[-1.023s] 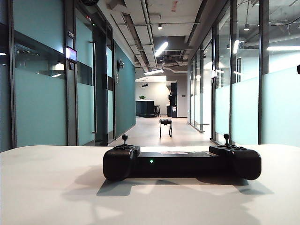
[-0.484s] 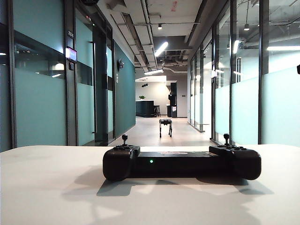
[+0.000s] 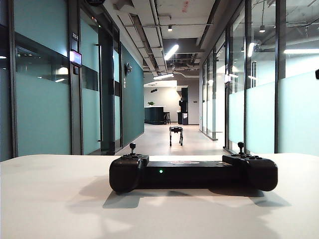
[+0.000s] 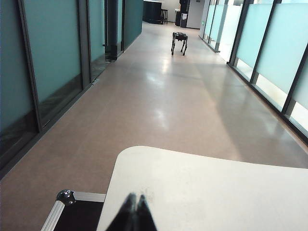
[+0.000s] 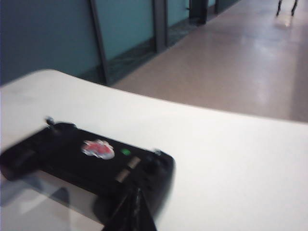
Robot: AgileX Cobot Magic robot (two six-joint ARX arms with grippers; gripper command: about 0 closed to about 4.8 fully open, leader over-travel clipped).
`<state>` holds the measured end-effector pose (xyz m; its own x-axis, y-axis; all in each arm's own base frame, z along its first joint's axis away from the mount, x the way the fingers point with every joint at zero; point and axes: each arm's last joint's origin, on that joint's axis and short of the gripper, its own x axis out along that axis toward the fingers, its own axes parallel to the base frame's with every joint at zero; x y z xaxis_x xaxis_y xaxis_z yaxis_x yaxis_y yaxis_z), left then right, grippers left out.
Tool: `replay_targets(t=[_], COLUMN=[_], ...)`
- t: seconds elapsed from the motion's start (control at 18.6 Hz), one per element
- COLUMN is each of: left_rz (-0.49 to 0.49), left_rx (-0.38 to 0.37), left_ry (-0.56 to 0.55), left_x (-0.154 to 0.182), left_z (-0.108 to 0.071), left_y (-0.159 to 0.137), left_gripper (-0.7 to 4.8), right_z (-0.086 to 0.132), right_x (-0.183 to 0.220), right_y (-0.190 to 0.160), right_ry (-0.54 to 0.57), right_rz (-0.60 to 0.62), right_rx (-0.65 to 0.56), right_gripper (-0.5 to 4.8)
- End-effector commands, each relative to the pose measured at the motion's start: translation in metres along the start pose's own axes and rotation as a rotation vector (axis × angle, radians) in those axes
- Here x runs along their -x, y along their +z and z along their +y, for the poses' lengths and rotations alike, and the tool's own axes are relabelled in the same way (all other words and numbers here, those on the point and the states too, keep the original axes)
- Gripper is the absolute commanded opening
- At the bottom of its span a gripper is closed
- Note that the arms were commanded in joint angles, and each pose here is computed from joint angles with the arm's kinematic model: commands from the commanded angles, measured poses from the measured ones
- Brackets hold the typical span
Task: Push the left joystick on the remote control sitting on the white table forward to make the robot dog walk in a straight line until it approaches the door.
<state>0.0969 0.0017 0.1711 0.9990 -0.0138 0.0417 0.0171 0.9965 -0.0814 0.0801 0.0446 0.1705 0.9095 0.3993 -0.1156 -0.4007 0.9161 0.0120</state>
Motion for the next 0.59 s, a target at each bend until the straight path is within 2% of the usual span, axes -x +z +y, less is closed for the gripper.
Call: replay_targets(t=[0.05, 0.32, 0.59], left_rz=[-0.009, -0.009, -0.009], left_rx=[0.002, 0.002, 0.002], left_ry=[-0.005, -0.006, -0.006], left_x=[0.000, 0.000, 0.000], left_z=[0.000, 0.000, 0.000], left_y=[0.001, 0.001, 0.001], left_gripper=[-0.05, -0.05, -0.05], right_z=[-0.013, -0.034, -0.044], right_x=[-0.006, -0.003, 0.000], right_y=[-0.008, -0.002, -0.003], right_ry=[-0.147, -0.354, -0.353], right_rz=[-0.061, -0.164, -0.154], right_rx=[-0.017, -0.031, -0.027], right_gripper=[-0.04, -0.04, -0.04])
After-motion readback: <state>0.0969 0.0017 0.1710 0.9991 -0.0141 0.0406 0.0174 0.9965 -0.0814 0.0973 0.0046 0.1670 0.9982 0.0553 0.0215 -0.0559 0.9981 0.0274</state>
